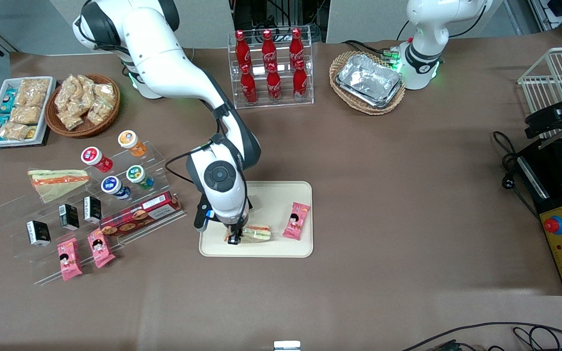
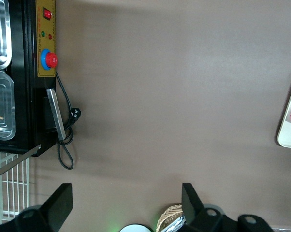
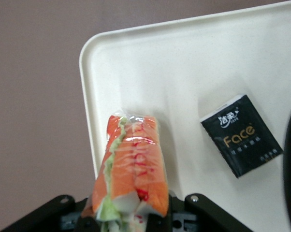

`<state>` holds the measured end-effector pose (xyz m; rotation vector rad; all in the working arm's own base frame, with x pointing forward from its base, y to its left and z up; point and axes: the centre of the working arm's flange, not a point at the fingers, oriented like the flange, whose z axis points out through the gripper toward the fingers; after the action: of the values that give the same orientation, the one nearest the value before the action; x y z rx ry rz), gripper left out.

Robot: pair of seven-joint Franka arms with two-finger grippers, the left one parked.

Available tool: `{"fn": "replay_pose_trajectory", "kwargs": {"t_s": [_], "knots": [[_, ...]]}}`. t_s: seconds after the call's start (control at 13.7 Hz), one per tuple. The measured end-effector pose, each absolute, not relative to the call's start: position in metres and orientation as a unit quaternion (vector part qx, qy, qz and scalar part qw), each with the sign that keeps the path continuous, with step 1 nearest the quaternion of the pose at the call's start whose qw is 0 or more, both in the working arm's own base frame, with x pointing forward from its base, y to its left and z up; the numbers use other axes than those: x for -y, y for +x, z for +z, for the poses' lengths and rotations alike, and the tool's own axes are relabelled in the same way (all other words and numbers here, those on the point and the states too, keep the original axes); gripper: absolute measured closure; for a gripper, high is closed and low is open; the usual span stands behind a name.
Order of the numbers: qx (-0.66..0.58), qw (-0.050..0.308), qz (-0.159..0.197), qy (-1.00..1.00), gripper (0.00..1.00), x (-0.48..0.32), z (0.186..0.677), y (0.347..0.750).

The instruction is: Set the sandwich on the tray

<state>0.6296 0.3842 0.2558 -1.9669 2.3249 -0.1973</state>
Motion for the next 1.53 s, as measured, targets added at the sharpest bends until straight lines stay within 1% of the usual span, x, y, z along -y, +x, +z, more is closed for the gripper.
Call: {"fn": "replay_pose_trajectory", "kwargs": {"t_s": [0.15, 0.37, 0.66, 0.73, 0.8, 1.02, 1.1, 1.17, 1.31, 1.53], "knots": [[-0.76, 0.048, -0.07, -0.644, 0.8, -0.384, 0.239, 0.631], [-0.764, 0.064, -0.077, -0.638, 0.8, -0.384, 0.23, 0.635], [-0.766, 0.064, -0.081, -0.635, 0.78, -0.379, 0.219, 0.639], [-0.766, 0.066, -0.082, -0.634, 0.74, -0.378, 0.219, 0.64], [-0.766, 0.068, -0.082, -0.633, 0.67, -0.377, 0.22, 0.641], [-0.764, 0.07, -0.083, -0.636, 0.36, -0.377, 0.22, 0.641], [-0.763, 0.071, -0.084, -0.637, 0.28, -0.377, 0.221, 0.642], [-0.762, 0.075, -0.085, -0.638, 0.17, -0.378, 0.224, 0.643], [-0.761, 0.088, -0.088, -0.637, 0.0, -0.379, 0.239, 0.649], [-0.764, 0.113, -0.087, -0.629, 0.0, -0.376, 0.279, 0.658]]}}
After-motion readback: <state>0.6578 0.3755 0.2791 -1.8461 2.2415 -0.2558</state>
